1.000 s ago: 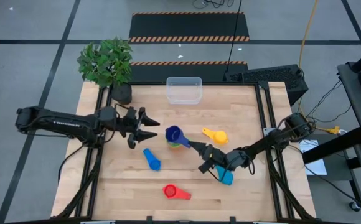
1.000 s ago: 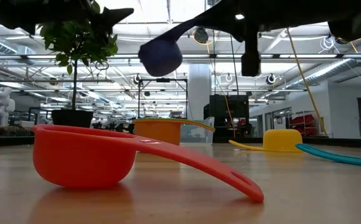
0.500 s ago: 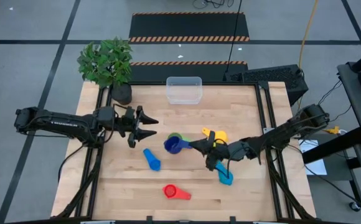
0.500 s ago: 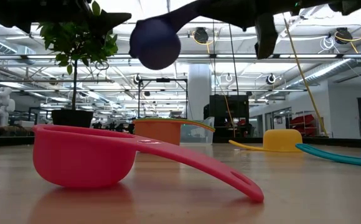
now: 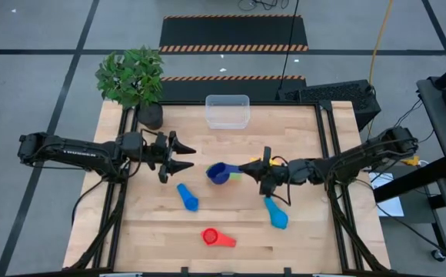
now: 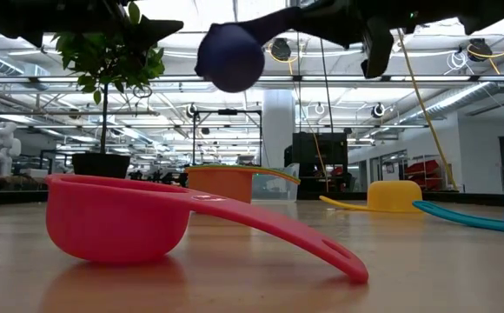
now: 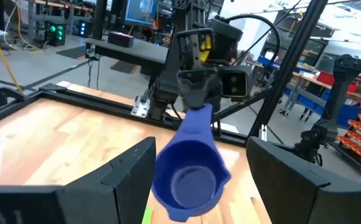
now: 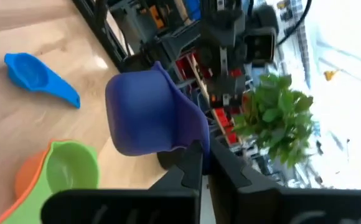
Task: Nest measuring cups in basket
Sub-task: Stack the dark blue measuring cup on top of the green measuring cup
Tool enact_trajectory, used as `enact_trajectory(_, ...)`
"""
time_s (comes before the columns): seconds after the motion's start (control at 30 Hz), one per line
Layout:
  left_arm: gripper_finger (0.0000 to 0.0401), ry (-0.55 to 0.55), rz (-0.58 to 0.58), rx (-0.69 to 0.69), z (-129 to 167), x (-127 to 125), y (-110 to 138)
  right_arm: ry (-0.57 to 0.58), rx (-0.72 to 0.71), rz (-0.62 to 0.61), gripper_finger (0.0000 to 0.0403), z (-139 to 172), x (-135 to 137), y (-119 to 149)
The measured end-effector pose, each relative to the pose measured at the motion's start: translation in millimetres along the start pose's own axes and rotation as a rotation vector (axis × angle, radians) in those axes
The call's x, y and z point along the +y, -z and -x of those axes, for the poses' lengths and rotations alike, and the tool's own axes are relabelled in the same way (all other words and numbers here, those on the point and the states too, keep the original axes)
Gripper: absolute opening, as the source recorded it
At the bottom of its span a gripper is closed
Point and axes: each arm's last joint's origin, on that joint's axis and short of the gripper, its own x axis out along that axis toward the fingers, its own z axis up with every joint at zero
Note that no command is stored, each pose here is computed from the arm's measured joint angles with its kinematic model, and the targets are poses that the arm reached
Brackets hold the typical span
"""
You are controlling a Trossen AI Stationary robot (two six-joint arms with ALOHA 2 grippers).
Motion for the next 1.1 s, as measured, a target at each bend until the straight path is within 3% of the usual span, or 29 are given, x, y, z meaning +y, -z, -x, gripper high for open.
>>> enact_trajectory(0.53,0.0255,-0.069,-0.067,0.024,0.2,3.0,3.2,-0.116,-0.138,-0.123,0.0,-5.1,2.0,17.1)
enact_trajectory(0.87,0.0255,-0.069,-0.065,0.026,0.2,3.0,3.4,-0.144,-0.069,-0.02,0.0,-26.7,30.4,33.3)
enact_trajectory(1.1,0.0255,-0.069,-0.056,0.026,0.2,3.0,3.4,-0.06,-0.043,-0.016,0.0,-37.6,33.2,43.7)
